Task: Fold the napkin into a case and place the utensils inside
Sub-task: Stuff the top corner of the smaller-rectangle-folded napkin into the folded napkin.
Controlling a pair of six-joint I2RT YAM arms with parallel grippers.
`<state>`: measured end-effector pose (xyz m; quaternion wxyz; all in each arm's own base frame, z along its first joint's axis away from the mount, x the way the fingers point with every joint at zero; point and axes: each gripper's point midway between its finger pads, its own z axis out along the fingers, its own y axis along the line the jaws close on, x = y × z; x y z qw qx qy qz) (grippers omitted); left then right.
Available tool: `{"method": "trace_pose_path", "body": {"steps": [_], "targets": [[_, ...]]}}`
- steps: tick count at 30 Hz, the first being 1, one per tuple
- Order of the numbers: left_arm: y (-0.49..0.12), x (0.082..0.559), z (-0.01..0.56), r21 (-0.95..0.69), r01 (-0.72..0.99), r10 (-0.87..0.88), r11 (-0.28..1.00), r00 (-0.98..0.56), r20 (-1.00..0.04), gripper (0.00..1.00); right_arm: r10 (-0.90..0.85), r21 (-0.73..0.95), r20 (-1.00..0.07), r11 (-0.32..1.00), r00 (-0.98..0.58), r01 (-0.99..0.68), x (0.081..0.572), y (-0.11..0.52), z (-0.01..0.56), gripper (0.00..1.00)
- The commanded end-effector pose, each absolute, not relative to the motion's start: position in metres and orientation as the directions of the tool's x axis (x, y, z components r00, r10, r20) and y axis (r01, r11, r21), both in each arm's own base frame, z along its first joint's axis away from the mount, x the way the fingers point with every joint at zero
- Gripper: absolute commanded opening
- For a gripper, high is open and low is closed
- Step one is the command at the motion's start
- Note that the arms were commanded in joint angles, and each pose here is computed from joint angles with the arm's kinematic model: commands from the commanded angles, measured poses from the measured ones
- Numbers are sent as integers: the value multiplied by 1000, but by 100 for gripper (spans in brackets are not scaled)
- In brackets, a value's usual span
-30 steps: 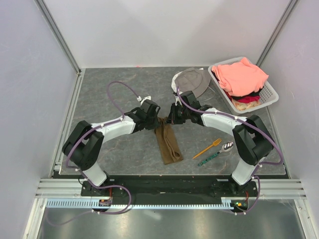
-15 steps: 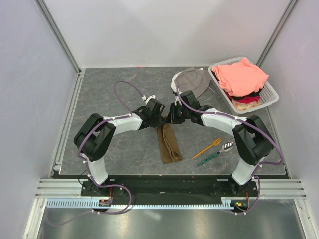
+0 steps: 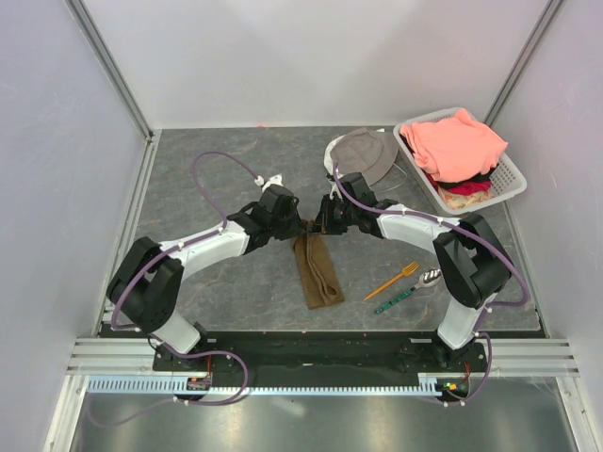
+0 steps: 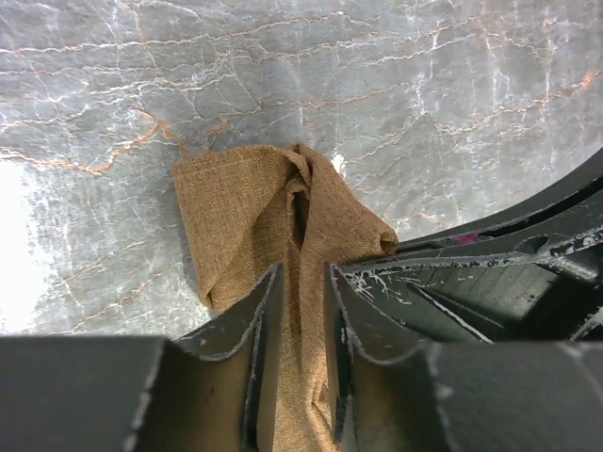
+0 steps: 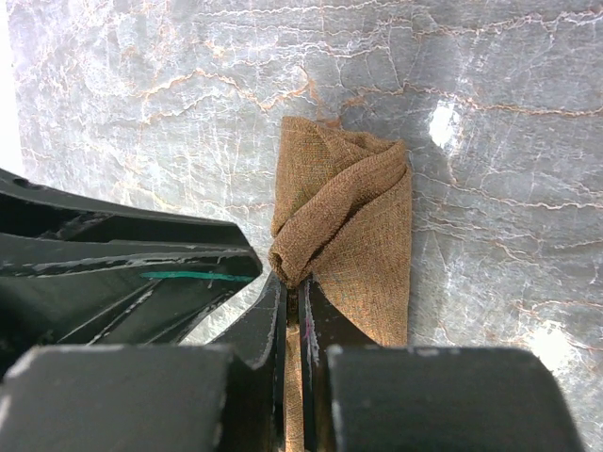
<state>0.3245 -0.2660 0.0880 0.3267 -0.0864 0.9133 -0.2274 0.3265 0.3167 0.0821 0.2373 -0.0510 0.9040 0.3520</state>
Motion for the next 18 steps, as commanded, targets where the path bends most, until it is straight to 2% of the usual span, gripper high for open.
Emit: {"method": "trace_pose_path", "body": {"steps": [1,10,18], "targets": [[-259,333,78,-374,29,-215,927,-777,-592,31,95,632,-483,726,-870,-271,334,323,89,0],[-253,352,64,-179,71,-72,981,-729,-681,33,89,643,-475,714,-875,-276,332,326,89,0],[-258,350,65,-98,91,-7,991,-695,-719,34,82,643,-462,717,-883,-270,330,325,83,0]]}}
